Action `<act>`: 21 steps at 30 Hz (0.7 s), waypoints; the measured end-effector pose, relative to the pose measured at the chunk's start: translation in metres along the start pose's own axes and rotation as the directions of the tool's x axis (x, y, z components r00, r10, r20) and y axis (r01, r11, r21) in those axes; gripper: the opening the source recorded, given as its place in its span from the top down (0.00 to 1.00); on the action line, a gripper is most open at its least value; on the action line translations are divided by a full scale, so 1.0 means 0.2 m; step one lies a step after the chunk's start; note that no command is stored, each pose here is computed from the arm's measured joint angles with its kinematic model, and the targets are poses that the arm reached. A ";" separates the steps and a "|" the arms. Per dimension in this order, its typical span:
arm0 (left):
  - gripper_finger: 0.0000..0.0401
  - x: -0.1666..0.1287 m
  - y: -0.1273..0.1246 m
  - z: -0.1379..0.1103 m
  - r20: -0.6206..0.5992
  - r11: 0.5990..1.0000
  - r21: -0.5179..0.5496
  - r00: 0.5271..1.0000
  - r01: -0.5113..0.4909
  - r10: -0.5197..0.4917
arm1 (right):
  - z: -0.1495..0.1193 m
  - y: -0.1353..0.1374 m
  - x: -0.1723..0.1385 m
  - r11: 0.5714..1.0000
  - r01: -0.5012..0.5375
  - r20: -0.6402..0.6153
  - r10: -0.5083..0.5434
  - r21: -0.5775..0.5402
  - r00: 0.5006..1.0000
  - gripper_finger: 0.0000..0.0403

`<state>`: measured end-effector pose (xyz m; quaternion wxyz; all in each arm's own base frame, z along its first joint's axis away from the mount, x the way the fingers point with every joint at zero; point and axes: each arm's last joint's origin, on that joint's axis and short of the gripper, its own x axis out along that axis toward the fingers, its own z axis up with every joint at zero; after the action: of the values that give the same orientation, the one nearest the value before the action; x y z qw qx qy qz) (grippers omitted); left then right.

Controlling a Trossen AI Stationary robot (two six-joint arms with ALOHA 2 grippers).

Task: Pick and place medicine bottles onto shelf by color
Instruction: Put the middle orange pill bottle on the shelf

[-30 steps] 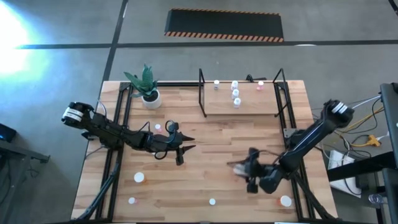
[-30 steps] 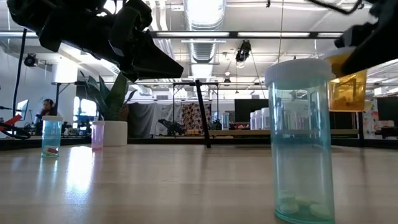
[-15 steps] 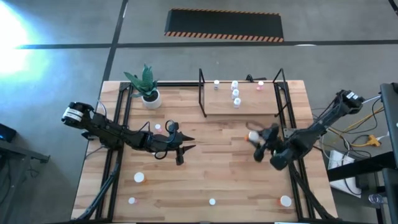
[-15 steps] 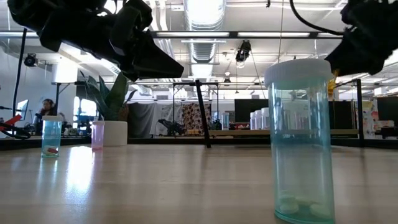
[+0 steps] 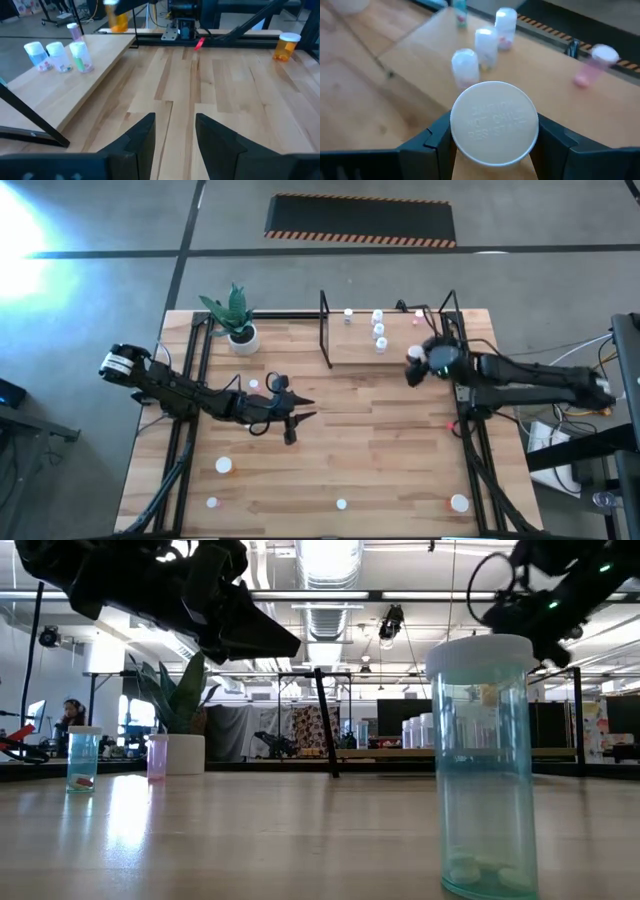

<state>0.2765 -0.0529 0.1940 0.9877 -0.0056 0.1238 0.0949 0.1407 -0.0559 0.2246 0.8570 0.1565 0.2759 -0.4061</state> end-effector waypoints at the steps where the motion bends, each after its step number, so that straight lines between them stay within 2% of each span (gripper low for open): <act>1: 0.69 0.00 0.00 0.00 0.008 1.000 -0.003 1.000 0.000 0.000 | 0.02 -0.03 0.04 1.000 0.003 0.009 -0.003 0.015 1.000 0.54; 7: 0.69 0.00 0.00 0.01 0.021 1.000 -0.009 1.000 0.001 -0.001 | 0.13 -0.25 0.27 0.991 0.028 0.008 -0.030 0.133 1.000 0.54; 12: 0.69 0.00 0.00 0.01 0.022 1.000 -0.009 1.000 0.001 -0.001 | 0.18 -0.40 0.44 0.982 0.059 -0.015 -0.057 0.181 0.998 0.54; 21: 0.69 0.00 0.00 0.01 0.020 1.000 -0.008 1.000 0.001 -0.001 | 0.28 -0.43 0.65 0.989 0.083 -0.092 -0.072 0.126 0.993 0.54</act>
<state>0.2764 -0.0526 0.1951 0.9890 -0.0089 0.1134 0.0950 0.1593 -0.2156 0.1879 0.8158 0.2183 0.2919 -0.4490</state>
